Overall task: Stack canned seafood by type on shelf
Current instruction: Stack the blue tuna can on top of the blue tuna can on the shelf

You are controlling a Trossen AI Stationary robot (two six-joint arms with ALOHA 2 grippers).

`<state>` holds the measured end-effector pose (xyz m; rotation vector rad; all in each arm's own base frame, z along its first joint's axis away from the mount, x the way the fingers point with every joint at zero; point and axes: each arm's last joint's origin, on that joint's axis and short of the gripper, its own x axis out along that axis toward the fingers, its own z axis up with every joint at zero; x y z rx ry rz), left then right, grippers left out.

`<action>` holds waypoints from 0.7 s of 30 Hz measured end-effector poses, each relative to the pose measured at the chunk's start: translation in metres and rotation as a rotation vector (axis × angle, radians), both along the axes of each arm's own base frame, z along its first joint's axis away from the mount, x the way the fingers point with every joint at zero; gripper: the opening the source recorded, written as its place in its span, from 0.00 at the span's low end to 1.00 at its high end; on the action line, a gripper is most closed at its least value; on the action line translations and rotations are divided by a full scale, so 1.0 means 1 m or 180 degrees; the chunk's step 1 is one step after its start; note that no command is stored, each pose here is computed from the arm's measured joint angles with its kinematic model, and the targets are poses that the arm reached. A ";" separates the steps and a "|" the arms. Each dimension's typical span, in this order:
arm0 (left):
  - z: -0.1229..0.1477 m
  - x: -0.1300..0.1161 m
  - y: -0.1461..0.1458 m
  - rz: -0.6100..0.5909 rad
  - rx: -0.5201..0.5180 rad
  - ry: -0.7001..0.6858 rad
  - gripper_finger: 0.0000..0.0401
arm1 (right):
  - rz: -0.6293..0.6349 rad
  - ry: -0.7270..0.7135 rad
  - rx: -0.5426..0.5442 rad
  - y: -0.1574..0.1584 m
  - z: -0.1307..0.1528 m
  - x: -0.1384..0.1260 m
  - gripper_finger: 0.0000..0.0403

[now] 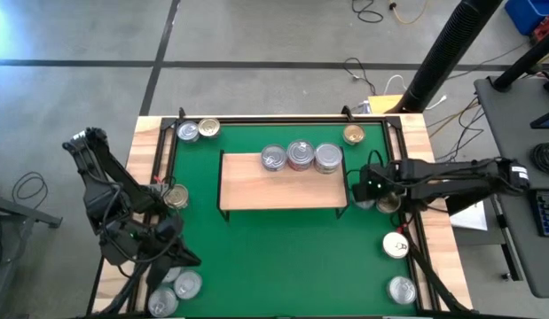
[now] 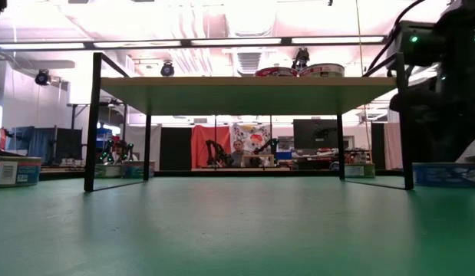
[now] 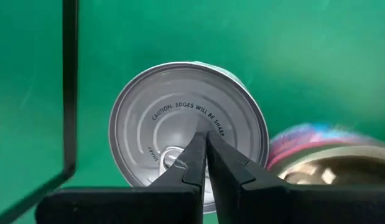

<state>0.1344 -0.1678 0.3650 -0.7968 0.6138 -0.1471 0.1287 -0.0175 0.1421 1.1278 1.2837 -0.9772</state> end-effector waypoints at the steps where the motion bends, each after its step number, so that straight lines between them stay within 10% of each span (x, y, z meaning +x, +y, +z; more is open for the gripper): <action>1: 0.001 -0.001 0.001 -0.0008 0.0012 -0.0021 0.00 | 0.0014 -0.0001 0.0055 0.003 0.000 0.000 0.03; 21: -0.003 0.015 -0.008 0.0536 0.0592 -0.0509 0.00 | 0.0563 -0.0178 -0.0205 0.107 -0.003 0.006 0.03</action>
